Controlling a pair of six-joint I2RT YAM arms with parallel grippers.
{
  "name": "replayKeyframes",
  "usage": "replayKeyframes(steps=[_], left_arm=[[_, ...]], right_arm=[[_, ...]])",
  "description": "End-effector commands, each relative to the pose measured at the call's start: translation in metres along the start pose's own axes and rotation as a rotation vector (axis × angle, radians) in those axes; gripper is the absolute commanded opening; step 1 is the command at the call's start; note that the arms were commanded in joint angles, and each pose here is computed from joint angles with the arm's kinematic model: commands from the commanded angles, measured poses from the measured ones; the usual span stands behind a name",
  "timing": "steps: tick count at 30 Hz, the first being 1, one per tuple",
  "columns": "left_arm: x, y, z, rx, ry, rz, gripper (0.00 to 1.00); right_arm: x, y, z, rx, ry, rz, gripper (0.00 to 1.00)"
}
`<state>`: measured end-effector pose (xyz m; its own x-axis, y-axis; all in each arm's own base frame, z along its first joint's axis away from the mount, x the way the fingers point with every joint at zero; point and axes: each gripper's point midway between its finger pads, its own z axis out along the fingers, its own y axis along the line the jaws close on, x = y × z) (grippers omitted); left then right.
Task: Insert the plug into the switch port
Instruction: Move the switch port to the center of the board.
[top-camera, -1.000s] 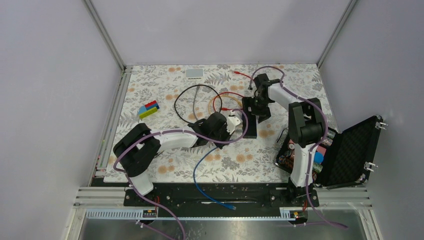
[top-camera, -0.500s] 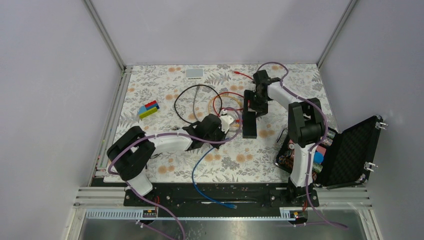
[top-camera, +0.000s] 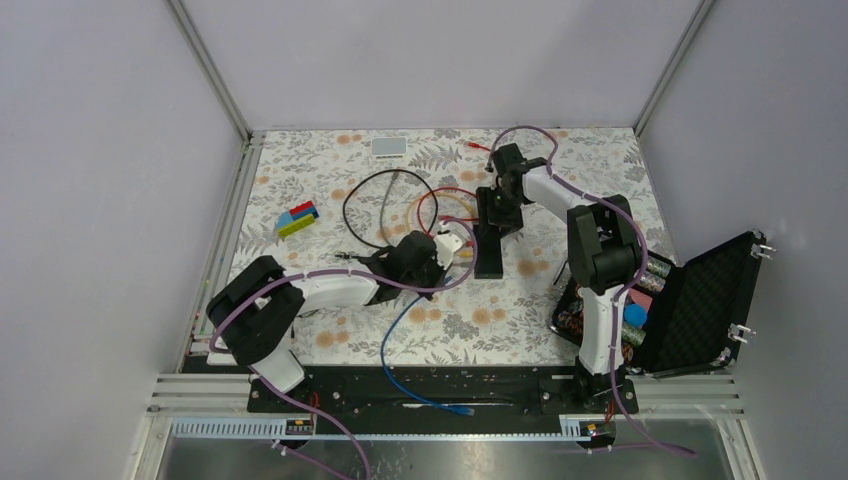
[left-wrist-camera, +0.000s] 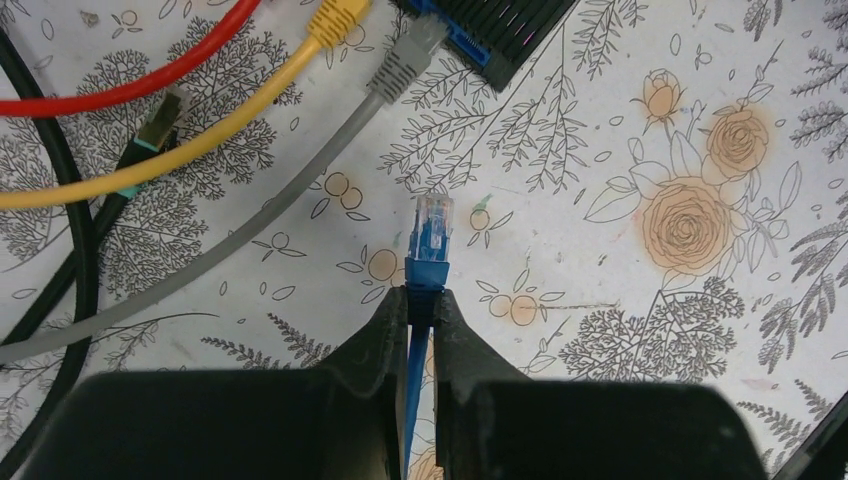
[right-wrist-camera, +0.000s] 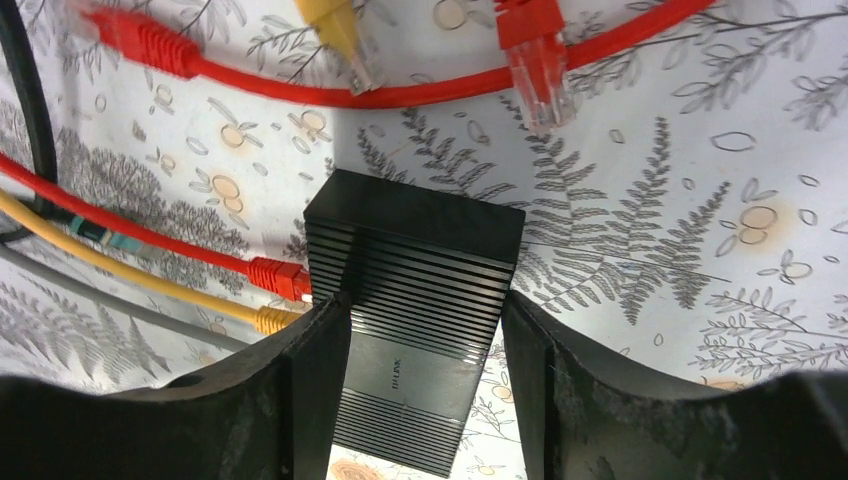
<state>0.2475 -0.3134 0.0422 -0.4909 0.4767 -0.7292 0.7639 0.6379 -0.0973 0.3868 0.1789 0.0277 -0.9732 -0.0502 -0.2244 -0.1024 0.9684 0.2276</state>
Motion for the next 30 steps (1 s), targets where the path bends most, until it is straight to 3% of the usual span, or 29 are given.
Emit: replayKeyframes(steps=[1, 11, 23, 26, 30], left_arm=[[-0.03, 0.005, -0.003, -0.013, -0.094, 0.094, 0.0], [-0.032, 0.003, 0.012, 0.052, -0.069, 0.367, 0.0], [-0.034, -0.013, 0.022, 0.163, -0.042, 0.406, 0.0], [-0.034, -0.014, 0.025, 0.174, -0.035, 0.413, 0.0], [-0.035, -0.011, 0.026, 0.156, -0.029, 0.401, 0.0]], right_arm=[[0.03, 0.011, 0.005, -0.051, 0.084, -0.169, 0.63], [0.035, 0.026, -0.001, -0.144, 0.093, -0.316, 0.64], [0.022, 0.05, -0.011, -0.254, 0.104, -0.476, 0.64], [0.016, 0.046, -0.011, -0.207, 0.096, -0.445, 0.65], [0.003, 0.035, -0.028, -0.116, 0.045, -0.273, 0.73]])
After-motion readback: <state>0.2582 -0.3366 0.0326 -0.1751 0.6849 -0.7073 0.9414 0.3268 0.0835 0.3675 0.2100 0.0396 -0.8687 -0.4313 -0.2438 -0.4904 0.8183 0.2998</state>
